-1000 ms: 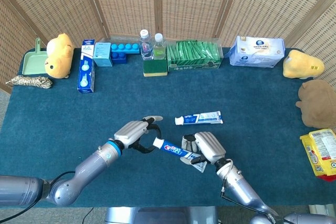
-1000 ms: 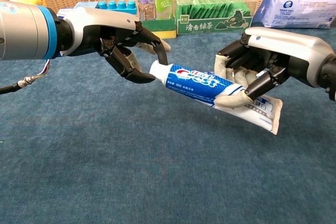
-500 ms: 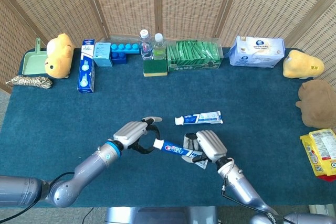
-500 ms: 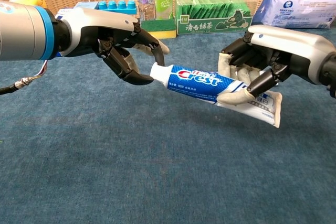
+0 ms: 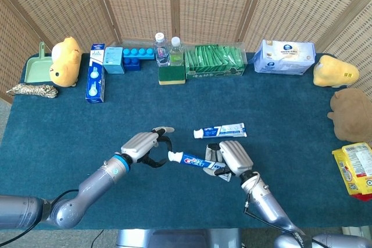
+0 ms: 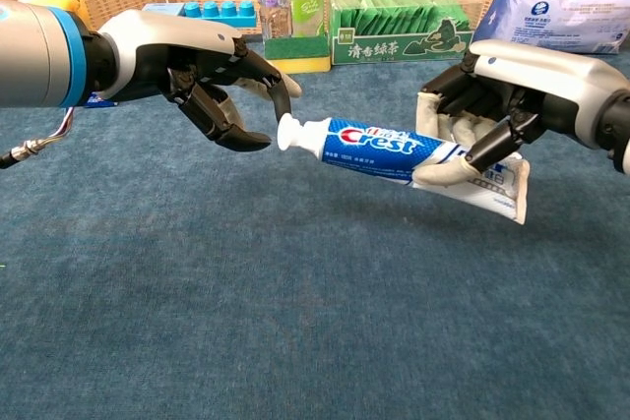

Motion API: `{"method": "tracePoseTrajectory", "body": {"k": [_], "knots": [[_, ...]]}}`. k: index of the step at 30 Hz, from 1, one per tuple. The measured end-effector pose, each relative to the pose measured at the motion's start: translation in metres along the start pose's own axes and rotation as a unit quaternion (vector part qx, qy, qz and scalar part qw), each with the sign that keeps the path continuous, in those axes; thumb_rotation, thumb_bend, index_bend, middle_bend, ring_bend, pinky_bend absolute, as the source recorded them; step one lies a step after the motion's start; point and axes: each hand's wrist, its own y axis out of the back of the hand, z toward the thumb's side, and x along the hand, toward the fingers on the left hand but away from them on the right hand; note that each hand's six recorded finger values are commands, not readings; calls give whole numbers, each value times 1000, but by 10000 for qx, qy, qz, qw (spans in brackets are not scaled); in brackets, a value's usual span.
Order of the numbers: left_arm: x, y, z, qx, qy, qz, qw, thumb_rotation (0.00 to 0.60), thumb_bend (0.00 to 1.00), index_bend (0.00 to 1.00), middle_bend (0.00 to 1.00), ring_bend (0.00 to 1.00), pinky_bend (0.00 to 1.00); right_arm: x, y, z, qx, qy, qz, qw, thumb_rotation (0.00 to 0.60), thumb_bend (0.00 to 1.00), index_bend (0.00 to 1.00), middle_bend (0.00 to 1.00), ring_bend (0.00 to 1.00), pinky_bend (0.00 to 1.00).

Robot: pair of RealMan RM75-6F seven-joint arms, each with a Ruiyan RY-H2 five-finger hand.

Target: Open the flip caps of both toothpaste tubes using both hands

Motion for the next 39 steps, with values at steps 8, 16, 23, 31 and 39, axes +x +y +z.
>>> {"method": "tracePoseTrajectory", "body": {"k": [8,16,23,31,39], "knots": [[-2,0,0,-4,-1,-6,10000,600,339,475,118,74,332,-2,3,-3,110,-72,-84,9999,600,444,912,727,681,740],[-4,0,0,-33,-6,-12,10000,600,340,469,113,74,335,-4,4,-4,251,-102,-154,9995,600,445,912,727,680,740],[-5,-1,0,-18,-8,-38,10000,600,341,451,99,64,336,-7,4,-3,355,-123,-244,9990,600,444,913,727,680,740],[-5,-2,6,-30,-101,-8,9999,600,339,425,87,43,336,-8,4,-2,442,-147,-314,9984,600,445,912,727,681,740],[-20,15,2,96,-117,347,9993,600,339,382,79,30,322,-4,9,-12,411,-234,-335,9983,600,445,912,727,680,738]]}}
